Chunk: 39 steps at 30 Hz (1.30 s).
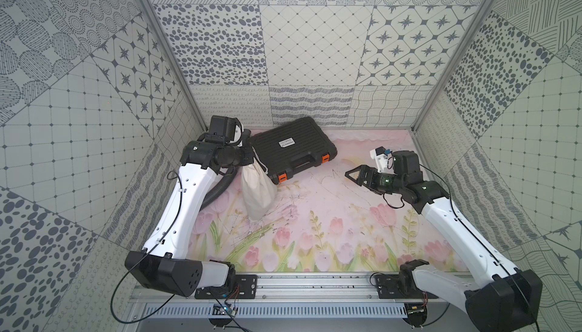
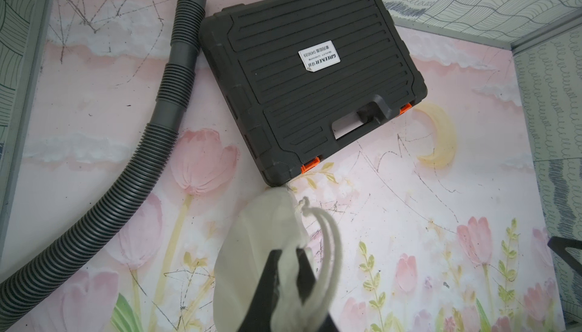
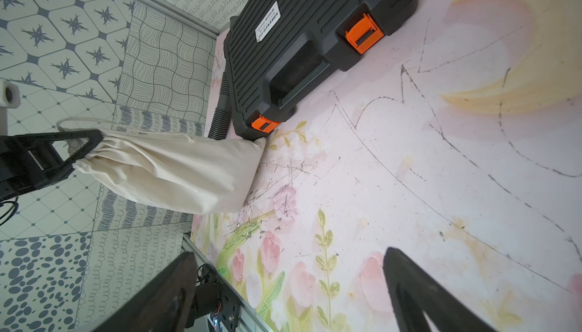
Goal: Close the soil bag
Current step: Place the soil bag at the center of the board.
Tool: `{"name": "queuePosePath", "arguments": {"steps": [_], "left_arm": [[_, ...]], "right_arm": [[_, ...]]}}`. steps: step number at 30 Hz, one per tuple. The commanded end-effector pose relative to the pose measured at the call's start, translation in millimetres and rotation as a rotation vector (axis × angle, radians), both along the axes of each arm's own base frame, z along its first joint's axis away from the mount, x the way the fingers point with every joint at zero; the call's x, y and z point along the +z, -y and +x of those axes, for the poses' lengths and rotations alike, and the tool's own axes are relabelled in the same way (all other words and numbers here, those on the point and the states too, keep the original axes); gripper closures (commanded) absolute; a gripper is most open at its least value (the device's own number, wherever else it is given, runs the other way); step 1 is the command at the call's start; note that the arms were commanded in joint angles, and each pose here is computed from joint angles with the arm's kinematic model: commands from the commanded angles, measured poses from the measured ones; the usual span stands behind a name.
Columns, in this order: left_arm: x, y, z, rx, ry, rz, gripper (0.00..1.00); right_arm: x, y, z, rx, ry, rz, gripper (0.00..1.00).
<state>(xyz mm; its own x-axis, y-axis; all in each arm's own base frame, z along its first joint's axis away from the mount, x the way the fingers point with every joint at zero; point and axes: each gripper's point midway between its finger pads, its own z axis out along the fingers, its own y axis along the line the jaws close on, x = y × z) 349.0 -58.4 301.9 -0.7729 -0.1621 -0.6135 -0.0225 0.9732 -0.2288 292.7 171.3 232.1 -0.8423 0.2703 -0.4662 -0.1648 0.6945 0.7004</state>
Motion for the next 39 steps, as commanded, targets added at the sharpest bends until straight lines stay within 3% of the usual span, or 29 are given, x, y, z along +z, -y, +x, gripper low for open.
{"name": "queuePosePath", "arguments": {"steps": [1,20,28,31,34,39], "left_arm": [[23.5,-8.4,17.1,0.021,0.132,-0.003,1.00],[-9.8,-12.3,6.0,0.058,0.080,-0.026,0.99],[-14.7,-12.1,2.2,0.071,0.098,-0.047,0.67],[-15.7,-13.0,-0.3,0.078,0.096,-0.048,0.39],[-15.2,-13.6,-3.1,0.080,0.100,-0.048,0.04],[-15.8,-14.7,-8.9,0.084,0.105,-0.048,0.03]], "right_arm": [[11.8,-3.0,7.1,0.010,0.052,-0.005,0.03],[7.8,-2.5,3.7,0.015,0.051,-0.012,0.03],[7.8,-1.2,1.2,0.010,0.056,-0.013,0.03],[7.4,-0.6,0.1,0.008,0.057,-0.014,0.03],[7.5,-0.9,-0.2,0.009,0.056,-0.013,0.03],[7.4,-0.3,0.2,0.007,0.057,-0.014,0.03]]}}
